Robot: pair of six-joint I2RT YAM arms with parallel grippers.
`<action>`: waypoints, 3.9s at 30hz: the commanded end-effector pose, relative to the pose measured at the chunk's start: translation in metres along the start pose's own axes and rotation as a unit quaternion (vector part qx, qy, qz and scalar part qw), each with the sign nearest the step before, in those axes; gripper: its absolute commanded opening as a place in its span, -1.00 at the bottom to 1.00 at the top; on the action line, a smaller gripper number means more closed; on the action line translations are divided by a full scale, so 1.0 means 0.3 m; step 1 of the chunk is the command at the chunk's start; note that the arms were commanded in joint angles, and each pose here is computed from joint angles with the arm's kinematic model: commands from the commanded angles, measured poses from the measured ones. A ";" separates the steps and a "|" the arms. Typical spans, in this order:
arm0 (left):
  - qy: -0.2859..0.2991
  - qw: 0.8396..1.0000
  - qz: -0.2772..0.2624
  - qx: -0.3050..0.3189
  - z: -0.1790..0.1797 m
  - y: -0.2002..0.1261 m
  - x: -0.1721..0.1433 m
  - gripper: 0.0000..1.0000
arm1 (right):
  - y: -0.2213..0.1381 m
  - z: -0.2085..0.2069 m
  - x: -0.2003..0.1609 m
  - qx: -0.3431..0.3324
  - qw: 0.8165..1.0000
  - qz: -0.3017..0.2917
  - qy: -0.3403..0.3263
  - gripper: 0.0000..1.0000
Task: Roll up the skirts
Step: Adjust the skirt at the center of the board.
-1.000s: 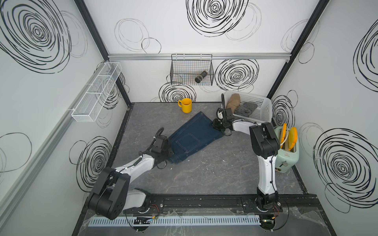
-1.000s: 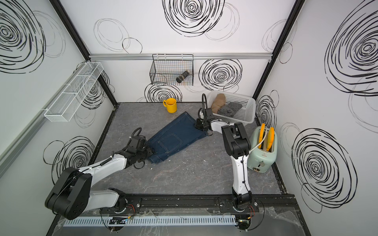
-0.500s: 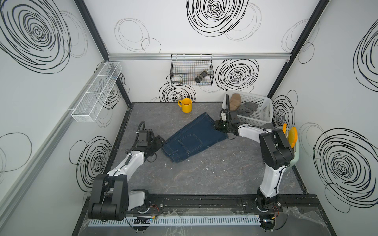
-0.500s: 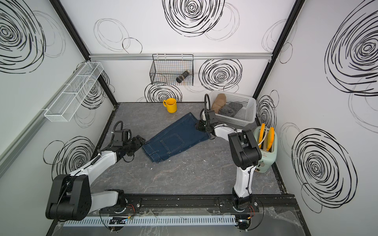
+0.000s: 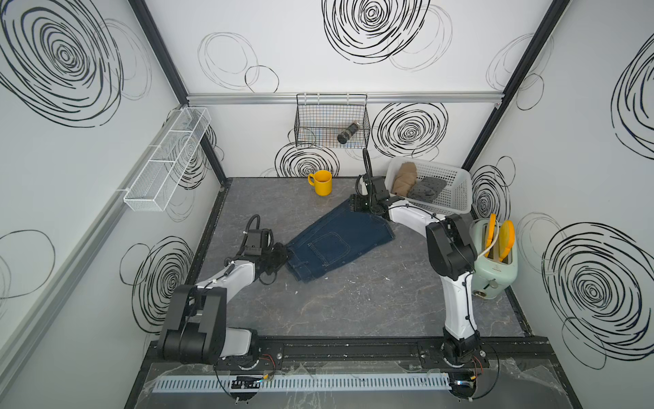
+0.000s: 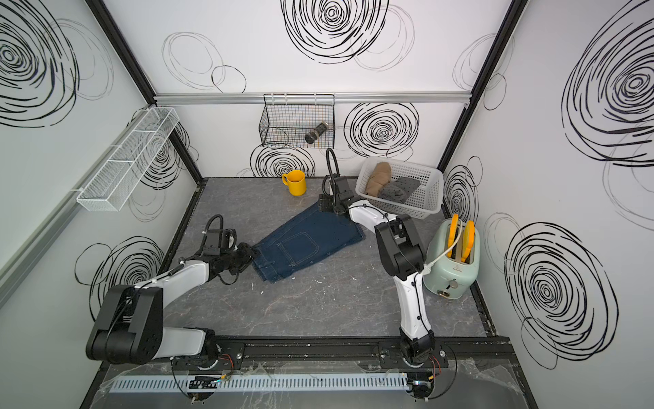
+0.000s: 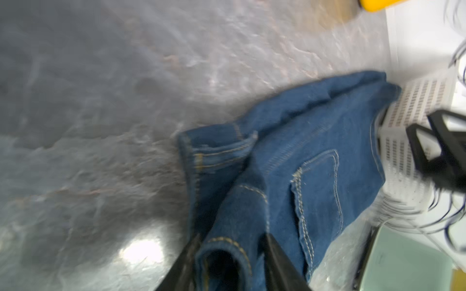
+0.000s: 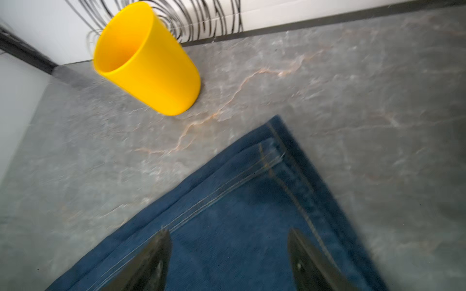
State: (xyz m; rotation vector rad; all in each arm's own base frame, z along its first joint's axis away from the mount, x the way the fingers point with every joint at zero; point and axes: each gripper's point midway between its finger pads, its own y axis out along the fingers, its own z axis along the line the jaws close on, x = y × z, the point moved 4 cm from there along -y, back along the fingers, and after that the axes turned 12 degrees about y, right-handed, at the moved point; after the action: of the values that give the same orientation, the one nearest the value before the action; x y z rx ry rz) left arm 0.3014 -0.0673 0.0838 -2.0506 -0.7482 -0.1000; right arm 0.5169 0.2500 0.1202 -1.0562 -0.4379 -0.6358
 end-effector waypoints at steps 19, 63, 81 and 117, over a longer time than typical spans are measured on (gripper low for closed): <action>0.055 0.997 -0.050 0.015 -0.060 -0.051 0.053 -0.59 | 0.202 -0.016 0.010 0.077 0.994 0.031 -0.078 0.27; 0.102 0.969 -0.122 0.189 -0.104 -0.171 0.206 0.79 | -0.047 -0.037 0.232 0.089 0.996 -0.005 0.020 0.23; 0.165 0.978 0.036 0.121 -0.232 0.154 -0.084 0.07 | -0.233 -0.178 -0.235 0.077 0.983 0.132 0.105 -0.07; -0.007 1.000 0.012 -0.013 -0.038 -0.072 -0.176 0.93 | -0.475 -0.089 -0.374 0.053 0.993 0.103 0.037 0.49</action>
State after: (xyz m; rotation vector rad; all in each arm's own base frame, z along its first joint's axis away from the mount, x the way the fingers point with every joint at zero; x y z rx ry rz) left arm 0.2474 -0.0870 0.0970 -2.0150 -0.7301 -0.1119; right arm 0.3622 0.2015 0.1397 -0.9371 -0.3206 -0.5294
